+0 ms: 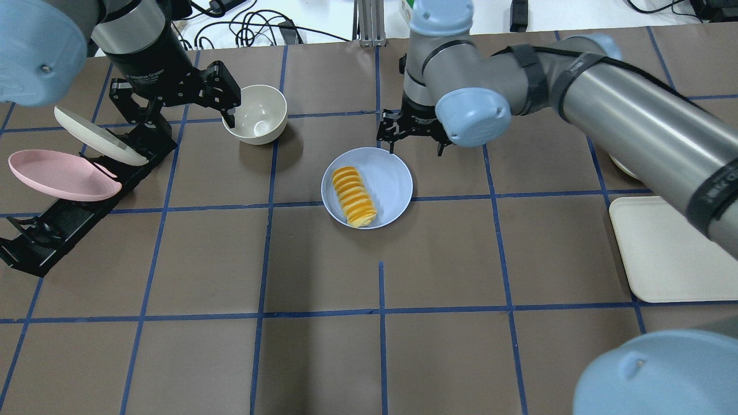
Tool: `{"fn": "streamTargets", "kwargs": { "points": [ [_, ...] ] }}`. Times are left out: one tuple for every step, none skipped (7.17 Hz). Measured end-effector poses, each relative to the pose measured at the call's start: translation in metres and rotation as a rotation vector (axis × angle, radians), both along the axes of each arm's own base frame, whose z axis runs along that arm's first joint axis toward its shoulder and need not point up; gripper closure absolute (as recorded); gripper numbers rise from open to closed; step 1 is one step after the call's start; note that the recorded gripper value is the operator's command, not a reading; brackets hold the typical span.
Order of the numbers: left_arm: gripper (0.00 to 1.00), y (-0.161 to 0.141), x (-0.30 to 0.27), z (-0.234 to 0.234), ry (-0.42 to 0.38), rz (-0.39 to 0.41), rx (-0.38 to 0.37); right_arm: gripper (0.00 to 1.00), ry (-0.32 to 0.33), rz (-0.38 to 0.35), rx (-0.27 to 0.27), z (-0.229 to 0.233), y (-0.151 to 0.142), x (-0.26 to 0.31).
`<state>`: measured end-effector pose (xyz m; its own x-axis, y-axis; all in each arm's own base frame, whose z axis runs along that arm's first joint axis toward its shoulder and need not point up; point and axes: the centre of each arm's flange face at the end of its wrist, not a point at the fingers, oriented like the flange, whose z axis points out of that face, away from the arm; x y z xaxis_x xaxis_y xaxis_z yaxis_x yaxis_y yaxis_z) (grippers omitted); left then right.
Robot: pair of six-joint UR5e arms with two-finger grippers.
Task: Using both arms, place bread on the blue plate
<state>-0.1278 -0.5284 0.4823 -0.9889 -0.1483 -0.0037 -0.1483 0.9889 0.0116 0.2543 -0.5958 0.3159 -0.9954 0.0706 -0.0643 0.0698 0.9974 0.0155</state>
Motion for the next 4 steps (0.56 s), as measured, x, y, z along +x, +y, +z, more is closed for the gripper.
{"fn": "streamTargets", "kwargs": {
  "points": [
    [0.00,0.000,0.000,0.000,0.000,0.001,0.000,0.00,0.002,0.001,0.008,0.027,-0.002,-0.049],
    [0.00,0.001,0.001,0.001,0.000,0.001,-0.001,0.00,0.006,-0.002,0.022,0.056,0.004,-0.094],
    [0.00,0.001,0.001,0.001,0.000,0.002,-0.001,0.00,0.010,-0.010,0.040,0.086,0.021,-0.128],
    [0.00,0.001,0.001,0.001,0.000,0.002,-0.002,0.00,0.016,-0.021,0.052,0.115,0.042,-0.146]
  ]
}}
